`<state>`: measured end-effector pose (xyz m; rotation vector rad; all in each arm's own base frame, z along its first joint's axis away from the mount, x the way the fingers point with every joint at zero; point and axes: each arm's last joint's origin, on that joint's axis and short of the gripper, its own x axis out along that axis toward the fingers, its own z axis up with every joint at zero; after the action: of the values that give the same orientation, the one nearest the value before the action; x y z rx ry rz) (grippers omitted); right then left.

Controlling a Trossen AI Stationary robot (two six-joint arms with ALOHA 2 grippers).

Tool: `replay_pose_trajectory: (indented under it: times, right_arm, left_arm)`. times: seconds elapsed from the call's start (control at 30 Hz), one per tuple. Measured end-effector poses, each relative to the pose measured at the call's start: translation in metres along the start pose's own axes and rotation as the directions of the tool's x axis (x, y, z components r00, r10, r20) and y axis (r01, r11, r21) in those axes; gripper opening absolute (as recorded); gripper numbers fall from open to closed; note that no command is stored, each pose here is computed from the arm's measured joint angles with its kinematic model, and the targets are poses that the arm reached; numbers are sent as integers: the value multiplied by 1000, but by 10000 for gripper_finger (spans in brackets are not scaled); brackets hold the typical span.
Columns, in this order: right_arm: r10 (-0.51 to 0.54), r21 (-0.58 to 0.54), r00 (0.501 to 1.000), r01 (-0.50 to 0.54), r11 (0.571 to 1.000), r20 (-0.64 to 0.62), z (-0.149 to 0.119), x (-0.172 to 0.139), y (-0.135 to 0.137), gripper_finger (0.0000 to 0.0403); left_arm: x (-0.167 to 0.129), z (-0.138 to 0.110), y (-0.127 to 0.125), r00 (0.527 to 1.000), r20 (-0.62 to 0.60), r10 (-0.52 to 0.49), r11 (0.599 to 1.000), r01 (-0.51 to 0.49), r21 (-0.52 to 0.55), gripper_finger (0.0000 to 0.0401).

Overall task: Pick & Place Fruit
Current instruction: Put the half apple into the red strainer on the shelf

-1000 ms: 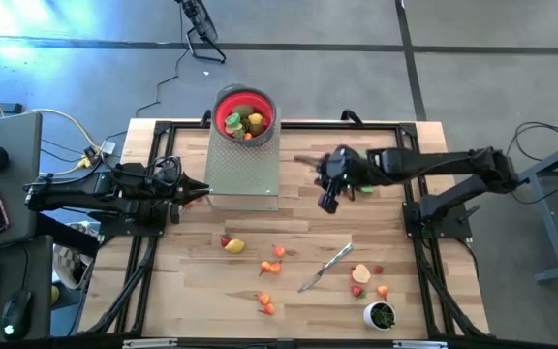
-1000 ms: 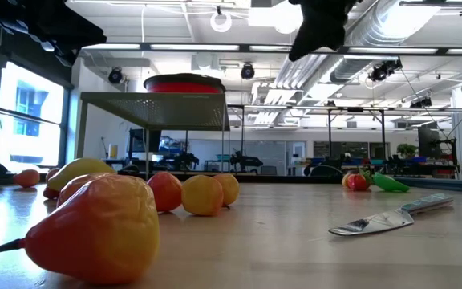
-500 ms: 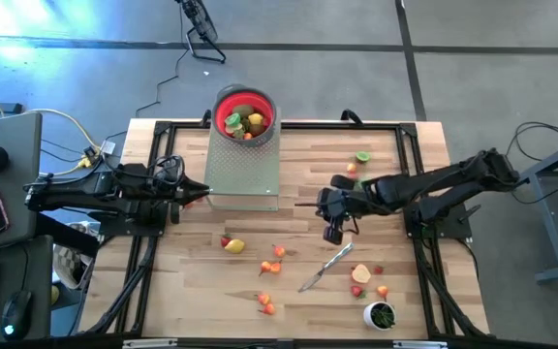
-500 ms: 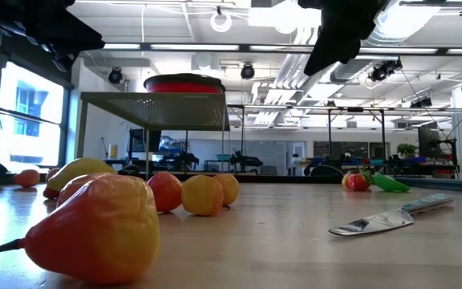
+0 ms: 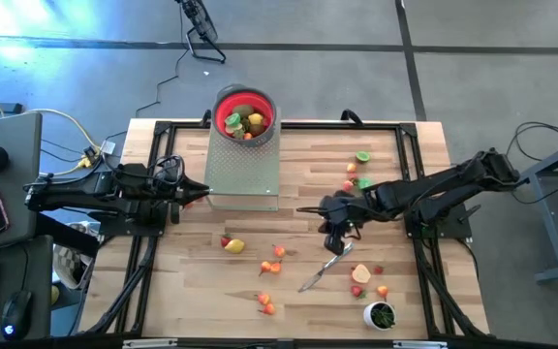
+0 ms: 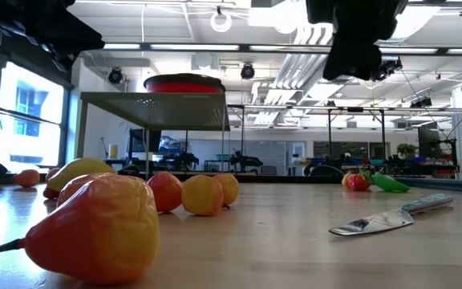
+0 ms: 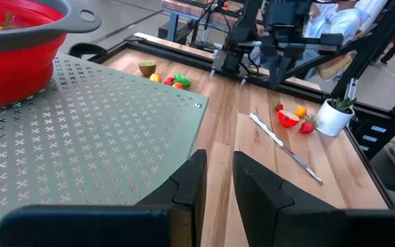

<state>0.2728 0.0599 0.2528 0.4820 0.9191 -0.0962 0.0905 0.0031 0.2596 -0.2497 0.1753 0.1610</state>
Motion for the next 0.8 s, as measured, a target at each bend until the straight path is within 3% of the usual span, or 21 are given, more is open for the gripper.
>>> replay_pose_trajectory:
  times: [0.2,0.3,0.4,0.57,0.8]
  right_arm:
    - [64,148,988,-43,988,-144,-8,-1,-1,4]
    - [43,267,960,34,963,-277,-19,-3,-7,4]
    - [20,348,900,148,926,-436,-33,-7,-12,4]
    - [-87,264,818,282,922,-569,-55,-15,-9,4]
    - [-152,209,848,292,933,-507,-76,-18,16,4]
  left_arm:
    - [0,0,0,1000,0,1,1000,-1,7,67]
    - [0,0,0,1000,1,2,1000,-2,7,67]
    - [0,0,0,1000,0,1,1000,-1,-1,67]
    - [0,0,0,1000,1,2,1000,-2,-3,67]
    - [0,0,0,1000,1,1,1000,-1,1,67]
